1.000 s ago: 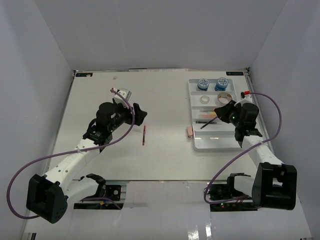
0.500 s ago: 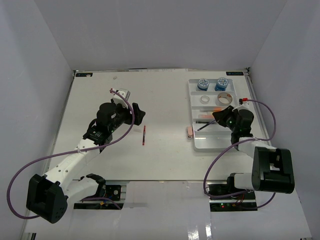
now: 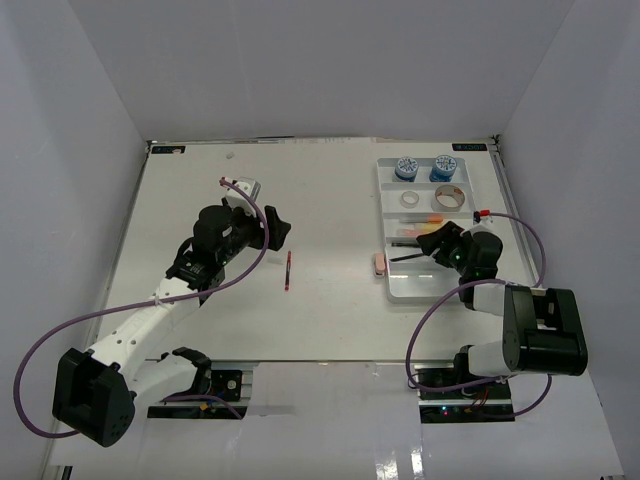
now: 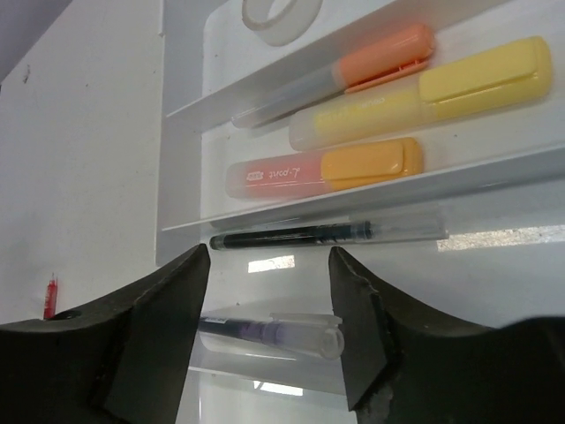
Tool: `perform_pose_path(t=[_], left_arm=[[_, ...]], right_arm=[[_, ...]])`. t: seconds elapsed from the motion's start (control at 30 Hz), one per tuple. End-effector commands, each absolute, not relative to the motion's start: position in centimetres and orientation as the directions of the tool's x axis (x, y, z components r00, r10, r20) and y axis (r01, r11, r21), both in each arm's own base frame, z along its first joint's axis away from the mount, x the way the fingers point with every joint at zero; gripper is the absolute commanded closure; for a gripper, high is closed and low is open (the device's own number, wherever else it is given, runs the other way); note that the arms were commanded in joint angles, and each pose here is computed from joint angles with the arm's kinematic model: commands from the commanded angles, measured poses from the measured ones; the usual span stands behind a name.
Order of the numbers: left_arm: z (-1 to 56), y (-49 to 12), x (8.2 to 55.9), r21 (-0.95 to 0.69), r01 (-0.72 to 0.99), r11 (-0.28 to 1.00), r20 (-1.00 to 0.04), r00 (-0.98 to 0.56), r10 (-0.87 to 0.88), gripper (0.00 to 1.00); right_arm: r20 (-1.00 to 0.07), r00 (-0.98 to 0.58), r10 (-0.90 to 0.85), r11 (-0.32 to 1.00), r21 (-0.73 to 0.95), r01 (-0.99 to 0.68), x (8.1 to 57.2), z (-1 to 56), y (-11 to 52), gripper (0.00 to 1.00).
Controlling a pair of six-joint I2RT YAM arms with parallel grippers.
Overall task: Sort the stationery into containers
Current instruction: Place the pen in the storage box.
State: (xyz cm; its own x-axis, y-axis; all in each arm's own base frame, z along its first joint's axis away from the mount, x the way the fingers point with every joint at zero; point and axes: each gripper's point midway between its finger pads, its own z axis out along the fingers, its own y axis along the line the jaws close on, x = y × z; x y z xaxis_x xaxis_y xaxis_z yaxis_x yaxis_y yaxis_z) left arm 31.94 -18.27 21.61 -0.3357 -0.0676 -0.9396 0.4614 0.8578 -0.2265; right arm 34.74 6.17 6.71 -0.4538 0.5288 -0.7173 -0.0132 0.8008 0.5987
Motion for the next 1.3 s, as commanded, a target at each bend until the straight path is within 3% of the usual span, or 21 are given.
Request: perform_pose_path(t=[0.0, 0.3, 0.6, 0.8, 1.03, 1.27], left_arm=[[21.8, -18.2, 31.8, -0.233, 0.466, 0.854, -0.94, -0.332, -0.076, 0.1], [21.4, -18.1, 32.0, -0.235, 0.451, 0.861, -0.936, -0.345, -0.075, 0.1], [20.6, -17.4, 32.6, -0.233, 0.396, 0.888, -0.927, -0.367, -0.08, 0.1], [16.9, -16.2, 33.1, -0.26, 0.24, 0.935, -0.853, -0.511, -0.106, 0.1], [12.9, -15.1, 31.9, -0.272, 0.085, 0.959, -0.738, -0.658, -0.151, 0.08], [12.1, -14.0, 30.4, -0.286, 0.012, 0.958, -0.707, -0.678, -0.203, 0.08]], right_arm=[[-0.771, -0.393, 0.501, 0.827, 0.56, -0.045, 35.4, 7.9, 5.5, 0.34], [-0.85, -0.372, 0.373, 0.91, 0.414, -0.035, 36.1, 9.6, 3.7, 0.18], [-0.885, -0.362, 0.292, 0.949, 0.316, -0.008, 35.7, 11.4, 2.4, 0.14], [-0.93, -0.326, 0.172, 0.978, 0.201, -0.055, 36.1, 16.4, 3.1, 0.09], [-0.932, -0.359, 0.052, 0.979, 0.119, -0.167, 34.1, 18.4, 7.1, 0.02], [-0.905, -0.42, -0.071, 0.929, 0.094, -0.359, 31.7, 17.7, 15.6, 0.05]])
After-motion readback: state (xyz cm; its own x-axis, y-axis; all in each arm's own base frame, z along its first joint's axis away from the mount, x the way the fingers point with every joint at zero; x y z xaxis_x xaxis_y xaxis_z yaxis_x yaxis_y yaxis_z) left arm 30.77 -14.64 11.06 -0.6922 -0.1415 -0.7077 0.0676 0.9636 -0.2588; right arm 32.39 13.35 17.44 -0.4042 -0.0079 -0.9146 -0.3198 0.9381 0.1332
